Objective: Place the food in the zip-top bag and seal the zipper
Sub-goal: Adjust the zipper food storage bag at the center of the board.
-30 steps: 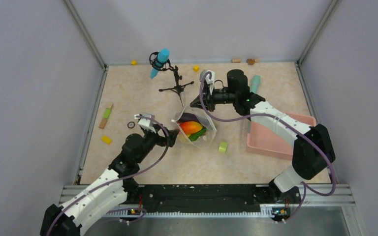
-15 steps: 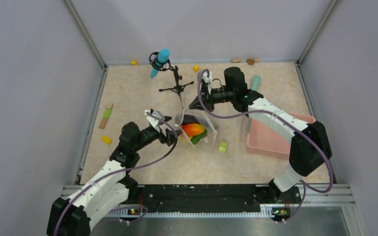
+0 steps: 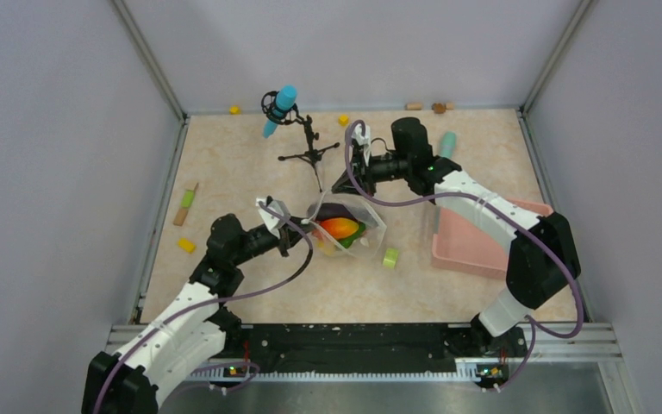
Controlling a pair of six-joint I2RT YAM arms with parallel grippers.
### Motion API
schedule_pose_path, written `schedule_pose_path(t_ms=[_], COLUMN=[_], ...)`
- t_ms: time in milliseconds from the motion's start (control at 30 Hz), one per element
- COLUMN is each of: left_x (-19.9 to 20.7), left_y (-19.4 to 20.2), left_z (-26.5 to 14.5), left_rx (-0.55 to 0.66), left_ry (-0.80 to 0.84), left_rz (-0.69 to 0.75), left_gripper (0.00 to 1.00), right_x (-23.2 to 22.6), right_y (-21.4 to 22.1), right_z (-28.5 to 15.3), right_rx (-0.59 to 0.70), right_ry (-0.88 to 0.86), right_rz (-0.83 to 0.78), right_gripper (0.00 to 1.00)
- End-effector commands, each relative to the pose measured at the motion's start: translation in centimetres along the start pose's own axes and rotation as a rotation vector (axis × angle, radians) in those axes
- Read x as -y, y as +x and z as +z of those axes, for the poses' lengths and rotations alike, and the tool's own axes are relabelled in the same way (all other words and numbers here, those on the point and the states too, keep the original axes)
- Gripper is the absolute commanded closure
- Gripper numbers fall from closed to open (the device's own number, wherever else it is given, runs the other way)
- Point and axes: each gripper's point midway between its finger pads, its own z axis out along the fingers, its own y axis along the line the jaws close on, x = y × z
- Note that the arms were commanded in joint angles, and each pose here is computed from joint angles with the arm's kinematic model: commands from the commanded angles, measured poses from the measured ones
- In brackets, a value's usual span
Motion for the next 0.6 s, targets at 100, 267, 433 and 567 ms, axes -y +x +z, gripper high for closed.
schedule_pose_path(t_ms=[100,267,433,567], left_x=[2.0,1.7,3.0,4.1], left_y=[-4.3,-4.9,-5.3,-5.4], left_z=[-0.8,-0.9,-1.2,-1.1], left_rx=[0.078,0.068,0.057,0.011], left_ry=[0.077,0.029,0.094,0.160], left_rz=[-0.047,-0.175,-0.178,-0.160], left_gripper=[1.00,1.00,1.00,1.00], right_x=[4.0,2.7,-1.7,-6.9], right_y=[-2.5,-3.2,-3.6,-3.4], right_z=[-1.5,-2.8,-4.4,-5.2], right_rx=[0.005,0.004,0.064,0.144], right_ry=[0.238,0.242,0.144,-0.027], right_rz=[-0.032,-0.145,-0.353,-0.533], right_gripper=[0.86,0.52,0.41,0.31])
